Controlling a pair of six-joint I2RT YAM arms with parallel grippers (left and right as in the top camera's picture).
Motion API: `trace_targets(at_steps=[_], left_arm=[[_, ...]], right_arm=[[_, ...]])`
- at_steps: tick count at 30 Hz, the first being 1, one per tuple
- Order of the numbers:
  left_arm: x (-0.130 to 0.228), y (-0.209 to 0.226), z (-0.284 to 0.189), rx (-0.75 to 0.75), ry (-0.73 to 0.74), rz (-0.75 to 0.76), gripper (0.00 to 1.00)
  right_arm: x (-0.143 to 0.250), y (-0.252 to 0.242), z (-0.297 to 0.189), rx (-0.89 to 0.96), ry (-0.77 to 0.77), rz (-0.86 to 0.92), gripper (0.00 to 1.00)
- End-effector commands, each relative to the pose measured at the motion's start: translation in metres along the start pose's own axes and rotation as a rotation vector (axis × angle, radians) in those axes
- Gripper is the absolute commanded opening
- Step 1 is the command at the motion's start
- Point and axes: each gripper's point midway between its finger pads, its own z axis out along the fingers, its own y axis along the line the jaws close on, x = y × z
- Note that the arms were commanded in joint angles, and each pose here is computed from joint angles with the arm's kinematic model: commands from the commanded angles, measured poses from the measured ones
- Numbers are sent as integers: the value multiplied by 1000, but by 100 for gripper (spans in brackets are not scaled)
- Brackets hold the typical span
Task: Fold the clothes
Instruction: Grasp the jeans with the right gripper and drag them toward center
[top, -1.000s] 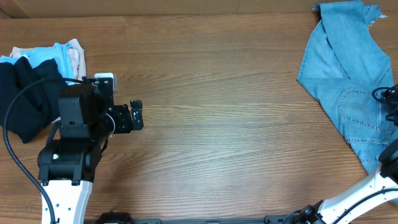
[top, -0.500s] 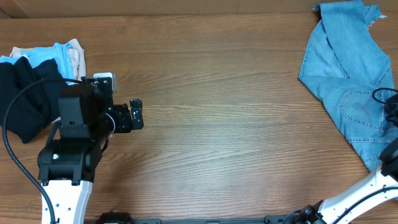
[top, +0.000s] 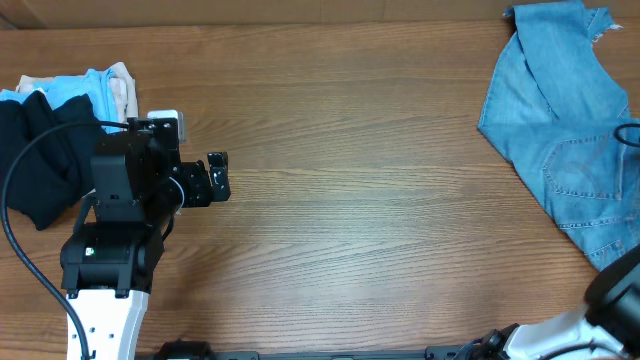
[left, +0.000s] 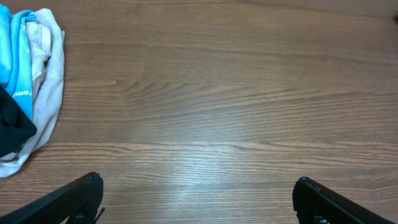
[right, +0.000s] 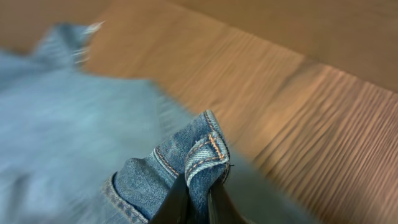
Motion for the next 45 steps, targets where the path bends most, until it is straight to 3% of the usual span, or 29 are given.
trace_targets(at_steps=[1, 6, 12, 17, 22, 25, 26, 27, 28, 32, 37, 41, 45], left_arm=[[-12, -3, -4, 10, -32, -11, 100], [-14, -3, -4, 11, -43, -9, 100], [-26, -4, -5, 17, -91, 1, 100], [-37, -6, -6, 19, -135, 40, 100], [-45, -7, -7, 22, -170, 57, 100], [-49, -7, -7, 23, -184, 65, 100], [-50, -7, -6, 24, -185, 65, 100], [-50, -7, -5, 24, -185, 65, 100], [-50, -7, -4, 24, -181, 64, 100], [-47, -6, 2, 24, -161, 61, 100], [-40, -26, 12, 149, -116, 54, 100], [-27, -35, 35, 215, -17, -62, 100], [0, -58, 70, 315, 140, -127, 100]], right_arm=[[4, 55, -40, -136, 27, -58, 4], [71, 121, -80, -242, 225, -179, 5], [182, 203, -136, -381, 478, -426, 4], [253, 276, -194, -543, 523, -557, 6], [299, 337, -254, -745, 484, -622, 8], [315, 373, -292, -893, 410, -657, 17], [318, 382, -303, -942, 381, -678, 27], [321, 389, -312, -985, 348, -710, 35], [321, 394, -319, -1014, 319, -734, 52], [299, 383, -299, -892, 241, -724, 72], [219, 328, -252, -585, 109, -639, 86], [155, 279, -239, -473, 60, -523, 88], [111, 237, -235, -411, 35, -419, 98]])
